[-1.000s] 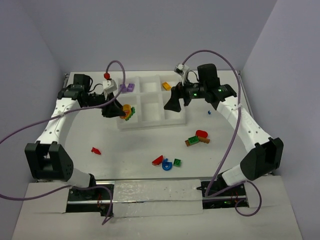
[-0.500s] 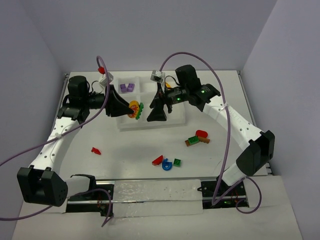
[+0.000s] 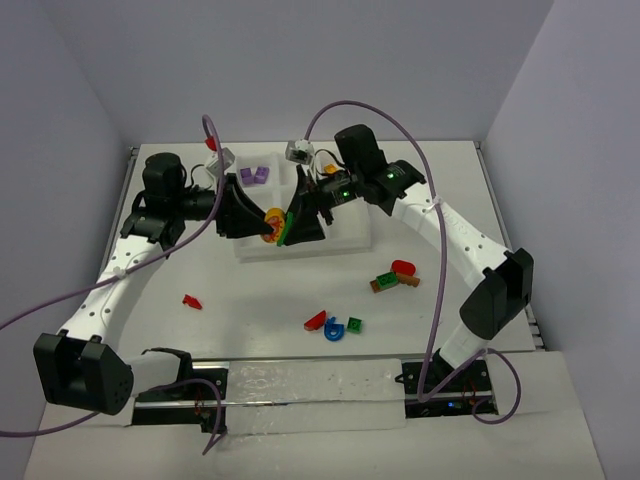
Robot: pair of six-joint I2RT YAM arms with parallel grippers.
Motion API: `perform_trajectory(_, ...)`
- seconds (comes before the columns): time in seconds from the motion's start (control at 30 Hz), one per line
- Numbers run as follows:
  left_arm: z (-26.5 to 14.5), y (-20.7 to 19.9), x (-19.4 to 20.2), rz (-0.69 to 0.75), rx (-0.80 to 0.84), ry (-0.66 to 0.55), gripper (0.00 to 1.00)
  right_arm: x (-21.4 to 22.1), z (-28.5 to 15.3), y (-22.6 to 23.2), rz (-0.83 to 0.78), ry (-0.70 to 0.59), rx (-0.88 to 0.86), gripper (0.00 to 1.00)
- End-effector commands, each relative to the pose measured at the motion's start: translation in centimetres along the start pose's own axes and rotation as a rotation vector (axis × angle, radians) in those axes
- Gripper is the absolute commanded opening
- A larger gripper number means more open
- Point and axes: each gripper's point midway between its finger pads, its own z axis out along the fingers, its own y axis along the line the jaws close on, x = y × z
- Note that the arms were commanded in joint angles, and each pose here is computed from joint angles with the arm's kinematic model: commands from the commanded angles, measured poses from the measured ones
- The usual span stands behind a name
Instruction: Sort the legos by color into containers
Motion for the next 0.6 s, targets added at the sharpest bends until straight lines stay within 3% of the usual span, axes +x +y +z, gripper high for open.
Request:
perform_trajectory(0.0, 0.2, -1.1, -0.6, 0.057, 0.037, -0.004, 0.0, -1.6, 0.1, 1.3, -0.016, -0.021, -0.064, 0.82)
perform_trajectory(0.17, 0.3, -1.1, -0.7, 0.062, 0.035, -0.003, 0.0, -1.4, 0.4, 1.0, -0.008, -0.016, -0.071, 0.54)
perform_trajectory(0.3, 0.3, -0.8, -0.4, 0.062, 0.024, 0.005, 0.0, -1.0, 0.4, 1.0, -0.005, -0.003, -0.084, 0.23)
perform_trajectory(0.37, 0.3, -0.6, -0.2, 0.066, 0.015, 0.011, 0.0, -0.6, 0.4, 0.8, -0.004, 0.007, -0.073, 0.0)
perform_trajectory(0.57, -0.5, 0.7, -0.2, 0.063, -0.027, 0.001, 0.0, 0.6, -0.7, 0.3, 0.011, 0.018, -0.046, 0.0)
